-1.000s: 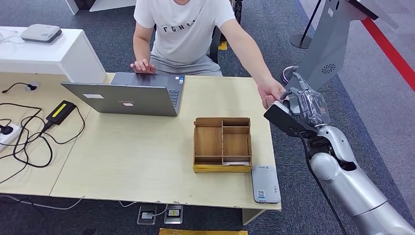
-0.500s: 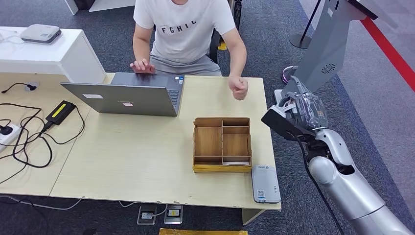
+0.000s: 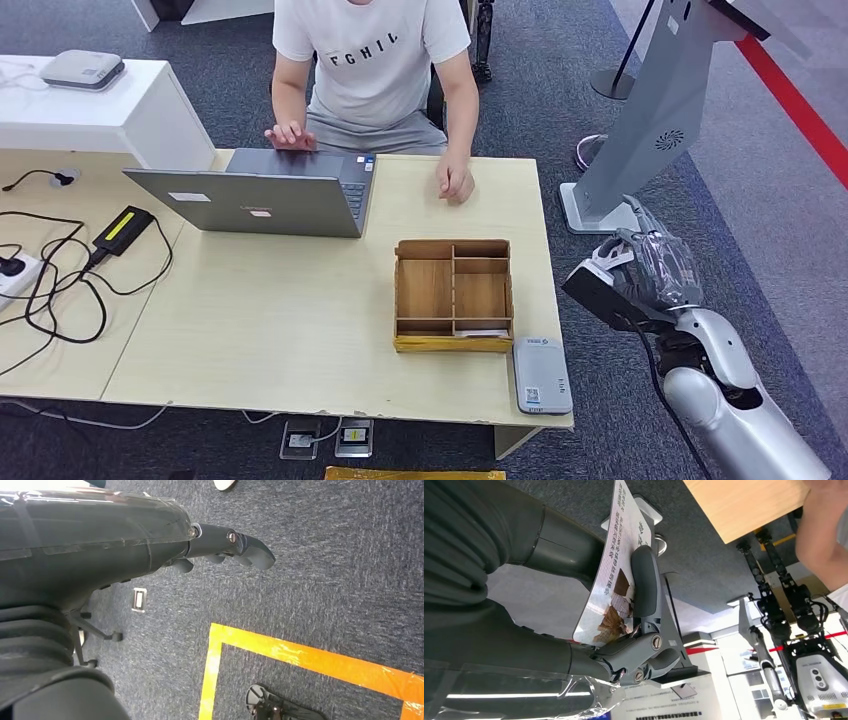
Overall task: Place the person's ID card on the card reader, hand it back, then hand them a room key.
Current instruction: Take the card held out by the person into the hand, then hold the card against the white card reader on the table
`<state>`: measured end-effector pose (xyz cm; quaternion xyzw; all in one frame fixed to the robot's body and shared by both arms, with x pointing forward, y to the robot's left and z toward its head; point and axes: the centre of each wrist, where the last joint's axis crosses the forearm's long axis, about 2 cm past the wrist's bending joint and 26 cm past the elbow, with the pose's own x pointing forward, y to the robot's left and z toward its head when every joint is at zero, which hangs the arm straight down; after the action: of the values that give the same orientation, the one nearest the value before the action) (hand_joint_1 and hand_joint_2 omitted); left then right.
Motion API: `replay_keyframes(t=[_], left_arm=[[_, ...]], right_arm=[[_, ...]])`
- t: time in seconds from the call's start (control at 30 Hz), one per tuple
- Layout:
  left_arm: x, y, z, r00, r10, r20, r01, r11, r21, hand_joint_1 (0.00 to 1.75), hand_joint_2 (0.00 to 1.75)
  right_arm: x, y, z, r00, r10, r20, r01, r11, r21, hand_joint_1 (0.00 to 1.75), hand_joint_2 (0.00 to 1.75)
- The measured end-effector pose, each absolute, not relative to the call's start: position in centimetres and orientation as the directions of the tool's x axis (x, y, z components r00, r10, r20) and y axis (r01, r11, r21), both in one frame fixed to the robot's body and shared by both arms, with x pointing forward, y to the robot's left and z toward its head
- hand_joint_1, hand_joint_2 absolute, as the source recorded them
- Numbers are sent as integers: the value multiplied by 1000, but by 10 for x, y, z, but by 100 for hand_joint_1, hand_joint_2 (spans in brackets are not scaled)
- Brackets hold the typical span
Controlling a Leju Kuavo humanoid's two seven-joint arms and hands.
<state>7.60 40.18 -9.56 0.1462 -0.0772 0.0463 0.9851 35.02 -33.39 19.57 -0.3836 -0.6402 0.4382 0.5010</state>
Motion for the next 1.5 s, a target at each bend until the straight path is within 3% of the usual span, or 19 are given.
replay_keyframes(t=[1.5], left_arm=[[77, 402, -95, 982, 89, 169, -138, 942, 306, 0, 0]], right_arm=[[299, -315, 134, -264, 899, 348, -87, 338, -937, 175, 175]])
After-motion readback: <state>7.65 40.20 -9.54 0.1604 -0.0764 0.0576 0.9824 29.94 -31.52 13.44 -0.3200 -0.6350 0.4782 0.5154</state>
